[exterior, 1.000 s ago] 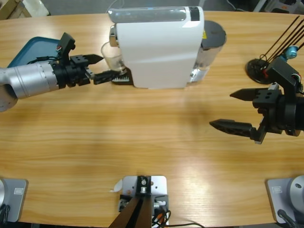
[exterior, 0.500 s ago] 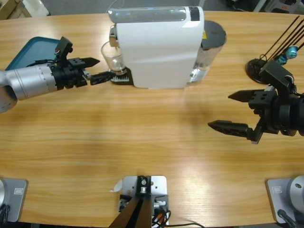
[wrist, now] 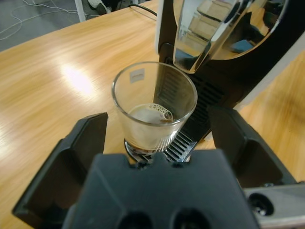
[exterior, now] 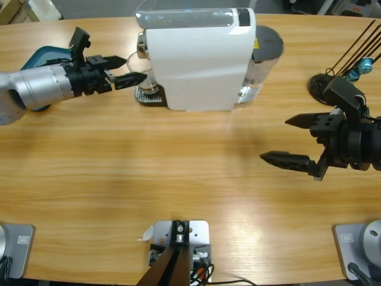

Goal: Pour coffee

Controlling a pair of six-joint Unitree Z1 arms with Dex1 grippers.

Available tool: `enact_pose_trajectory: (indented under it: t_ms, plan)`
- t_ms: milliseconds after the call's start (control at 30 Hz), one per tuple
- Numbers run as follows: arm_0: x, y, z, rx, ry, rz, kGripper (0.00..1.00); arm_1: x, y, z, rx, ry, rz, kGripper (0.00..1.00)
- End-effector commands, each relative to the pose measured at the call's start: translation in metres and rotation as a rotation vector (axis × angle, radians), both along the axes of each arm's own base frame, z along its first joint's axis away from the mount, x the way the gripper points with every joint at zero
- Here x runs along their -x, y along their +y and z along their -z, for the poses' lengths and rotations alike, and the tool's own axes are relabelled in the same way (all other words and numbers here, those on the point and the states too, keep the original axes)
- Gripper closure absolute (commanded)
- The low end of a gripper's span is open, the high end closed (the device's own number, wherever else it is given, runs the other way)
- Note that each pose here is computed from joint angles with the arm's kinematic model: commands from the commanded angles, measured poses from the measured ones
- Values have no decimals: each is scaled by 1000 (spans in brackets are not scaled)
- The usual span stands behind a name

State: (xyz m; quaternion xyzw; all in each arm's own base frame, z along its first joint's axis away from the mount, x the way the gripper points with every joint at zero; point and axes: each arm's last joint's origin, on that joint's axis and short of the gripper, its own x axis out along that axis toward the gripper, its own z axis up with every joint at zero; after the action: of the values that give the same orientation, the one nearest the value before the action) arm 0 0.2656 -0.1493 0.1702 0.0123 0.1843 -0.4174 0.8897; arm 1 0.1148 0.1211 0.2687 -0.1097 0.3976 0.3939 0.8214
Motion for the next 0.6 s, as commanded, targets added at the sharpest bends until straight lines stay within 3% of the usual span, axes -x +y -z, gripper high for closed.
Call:
enact_pose_trajectory:
  t_ms: [33, 367, 433, 533, 600]
  plan:
    - [-11, -6, 24, 10, 93, 50, 110, -4, 7, 7, 21, 26, -25, 0]
    - [-22, -10, 23, 32, 91, 53, 136, -5, 8, 8, 24, 30, -25, 0]
    - [-23, -9, 23, 33, 90, 51, 194, -5, 8, 8, 24, 30, -25, 0]
    - [-23, -8, 23, 38, 92, 58, 406, -5, 8, 8, 24, 29, -25, 0]
    - [-23, -9, 23, 41, 94, 65, 486, -5, 8, 7, 23, 28, -25, 0]
